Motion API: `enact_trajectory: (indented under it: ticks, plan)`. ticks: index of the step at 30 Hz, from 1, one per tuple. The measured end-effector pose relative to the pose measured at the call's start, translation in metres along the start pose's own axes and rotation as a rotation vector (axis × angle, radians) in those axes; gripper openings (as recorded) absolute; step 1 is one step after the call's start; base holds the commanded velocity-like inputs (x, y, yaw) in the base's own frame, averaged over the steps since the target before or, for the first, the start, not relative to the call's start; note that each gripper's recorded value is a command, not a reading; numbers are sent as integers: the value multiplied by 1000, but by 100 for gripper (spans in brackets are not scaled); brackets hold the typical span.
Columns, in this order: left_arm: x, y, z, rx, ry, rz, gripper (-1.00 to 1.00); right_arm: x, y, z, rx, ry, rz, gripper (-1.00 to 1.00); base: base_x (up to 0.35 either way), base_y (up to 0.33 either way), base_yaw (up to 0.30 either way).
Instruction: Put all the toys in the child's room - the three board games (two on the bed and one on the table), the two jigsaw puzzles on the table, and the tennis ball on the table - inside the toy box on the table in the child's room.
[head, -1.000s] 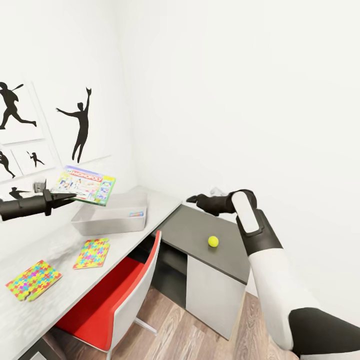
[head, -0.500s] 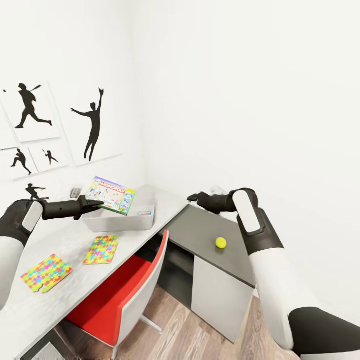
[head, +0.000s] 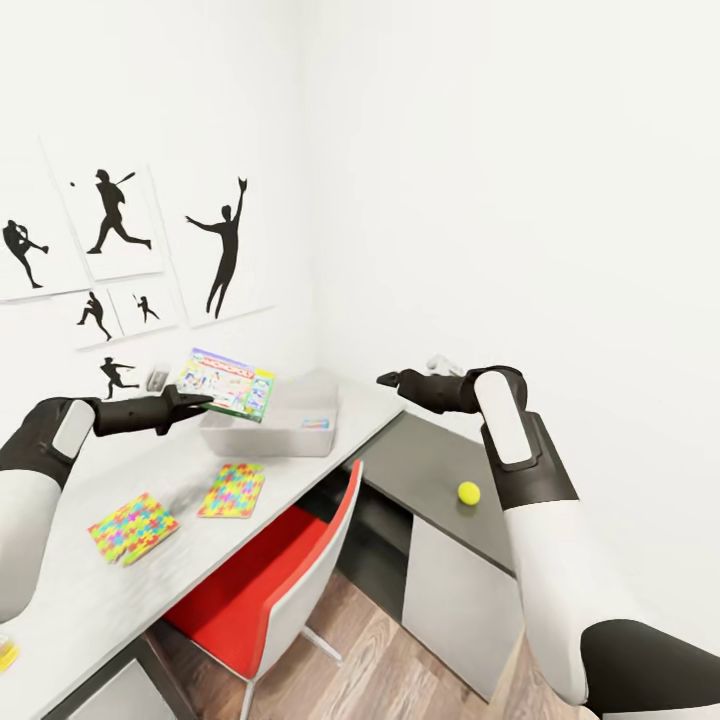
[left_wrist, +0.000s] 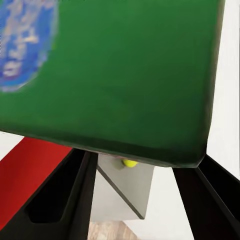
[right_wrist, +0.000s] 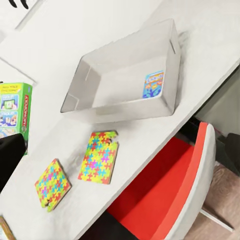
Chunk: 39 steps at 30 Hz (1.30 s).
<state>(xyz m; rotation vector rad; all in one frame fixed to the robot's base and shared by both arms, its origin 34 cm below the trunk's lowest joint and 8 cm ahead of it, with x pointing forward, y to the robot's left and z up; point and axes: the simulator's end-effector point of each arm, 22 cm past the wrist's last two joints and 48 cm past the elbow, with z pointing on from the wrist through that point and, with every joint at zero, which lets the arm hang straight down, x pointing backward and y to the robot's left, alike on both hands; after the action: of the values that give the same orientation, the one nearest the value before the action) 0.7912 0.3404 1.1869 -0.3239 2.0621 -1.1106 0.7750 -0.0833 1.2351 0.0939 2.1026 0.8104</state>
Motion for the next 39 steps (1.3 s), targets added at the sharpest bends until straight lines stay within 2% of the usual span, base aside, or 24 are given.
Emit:
enact_trajectory:
  ticks: [9,39]
  plan:
    - [-3,-5,-2,10,-10,4,-100,-1,3,-2,-3,-4,-3,100,114,-9,-88]
    - [-3,-6,-2,12,-10,3,-100,0,7,-1,-10,-2,-4,100,58,-8,10]
